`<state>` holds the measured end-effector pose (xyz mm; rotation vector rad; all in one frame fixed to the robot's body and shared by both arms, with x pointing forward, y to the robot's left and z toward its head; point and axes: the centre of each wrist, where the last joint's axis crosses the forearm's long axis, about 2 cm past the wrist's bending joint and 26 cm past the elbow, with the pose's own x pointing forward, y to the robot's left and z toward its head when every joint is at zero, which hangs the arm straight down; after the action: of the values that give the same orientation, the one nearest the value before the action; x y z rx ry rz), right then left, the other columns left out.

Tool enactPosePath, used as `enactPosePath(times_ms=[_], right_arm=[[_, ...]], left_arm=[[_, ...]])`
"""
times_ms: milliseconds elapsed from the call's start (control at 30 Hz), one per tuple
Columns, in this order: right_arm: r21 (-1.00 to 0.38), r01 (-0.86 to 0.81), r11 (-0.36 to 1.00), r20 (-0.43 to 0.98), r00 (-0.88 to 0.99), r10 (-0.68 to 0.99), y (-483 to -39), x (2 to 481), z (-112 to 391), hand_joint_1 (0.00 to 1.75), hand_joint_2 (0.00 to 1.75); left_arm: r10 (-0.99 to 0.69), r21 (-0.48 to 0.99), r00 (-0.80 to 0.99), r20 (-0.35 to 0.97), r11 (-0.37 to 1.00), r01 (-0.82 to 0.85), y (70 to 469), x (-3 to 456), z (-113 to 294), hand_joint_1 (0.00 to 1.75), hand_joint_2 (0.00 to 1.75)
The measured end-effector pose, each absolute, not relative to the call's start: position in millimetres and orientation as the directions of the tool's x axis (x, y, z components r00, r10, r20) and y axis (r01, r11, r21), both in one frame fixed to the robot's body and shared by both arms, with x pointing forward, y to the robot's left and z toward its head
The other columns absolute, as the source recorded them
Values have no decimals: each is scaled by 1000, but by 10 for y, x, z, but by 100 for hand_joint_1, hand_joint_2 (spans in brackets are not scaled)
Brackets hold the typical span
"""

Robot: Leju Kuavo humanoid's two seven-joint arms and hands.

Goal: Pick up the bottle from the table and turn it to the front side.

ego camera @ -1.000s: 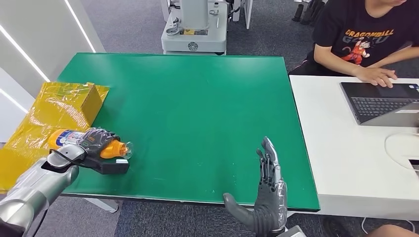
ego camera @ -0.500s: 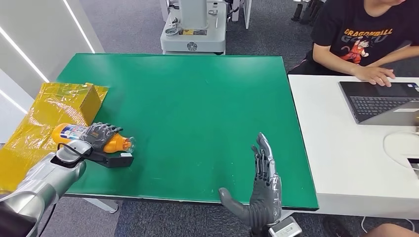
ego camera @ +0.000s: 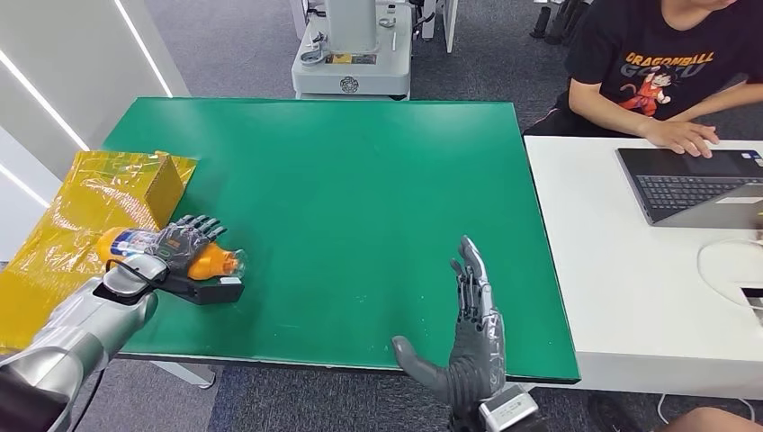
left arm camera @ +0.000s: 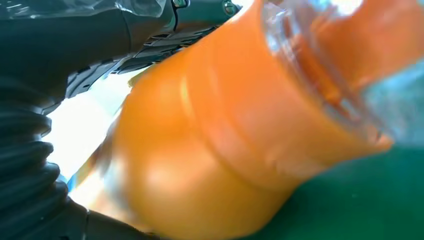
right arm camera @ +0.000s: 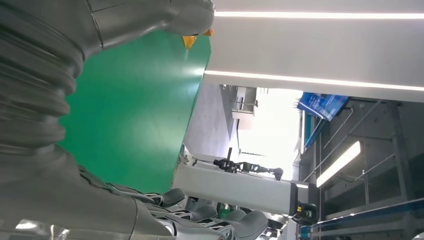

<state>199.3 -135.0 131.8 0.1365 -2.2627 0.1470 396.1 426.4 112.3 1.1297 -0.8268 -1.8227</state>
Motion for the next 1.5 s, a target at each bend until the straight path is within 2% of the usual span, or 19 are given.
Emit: enactPosePath(times_ms=[567,733,833,933,1167,1367,1500], right_arm=[[-61,-118,991,786,-618,-25,-1342,1986,1301,0,175],[-61,-114,992,790,-613,-22,-1344,1970,1295,0,175],[-62,-110,992,792,-610,-18,-1348,1958,1303,0,175],[-58,-103,993,798,-603,-16,-1357,1941,1309,0,175],[-54,-97,994,803,-596,-15,-1400,1921,1320,0,175],[-52,-123,991,807,-590,-31,-1433,1926,1309,0,175],[-51,-141,989,803,-595,-43,-1430,1930,1309,0,175]], left_arm=[[-908,882,-242,-343,-399,249,4330,3927,1117,0,175],[-924,918,-267,-275,-335,214,4366,3865,1071,0,175],[-942,950,-294,-162,-229,211,4373,3816,1031,0,175],[-948,972,-319,19,-57,229,4372,3765,1002,0,175],[-884,934,-335,327,248,257,4316,3666,1034,0,175],[-656,769,-403,637,574,281,4089,3470,1080,0,175],[-457,629,-475,752,712,311,3848,3339,1138,0,175]])
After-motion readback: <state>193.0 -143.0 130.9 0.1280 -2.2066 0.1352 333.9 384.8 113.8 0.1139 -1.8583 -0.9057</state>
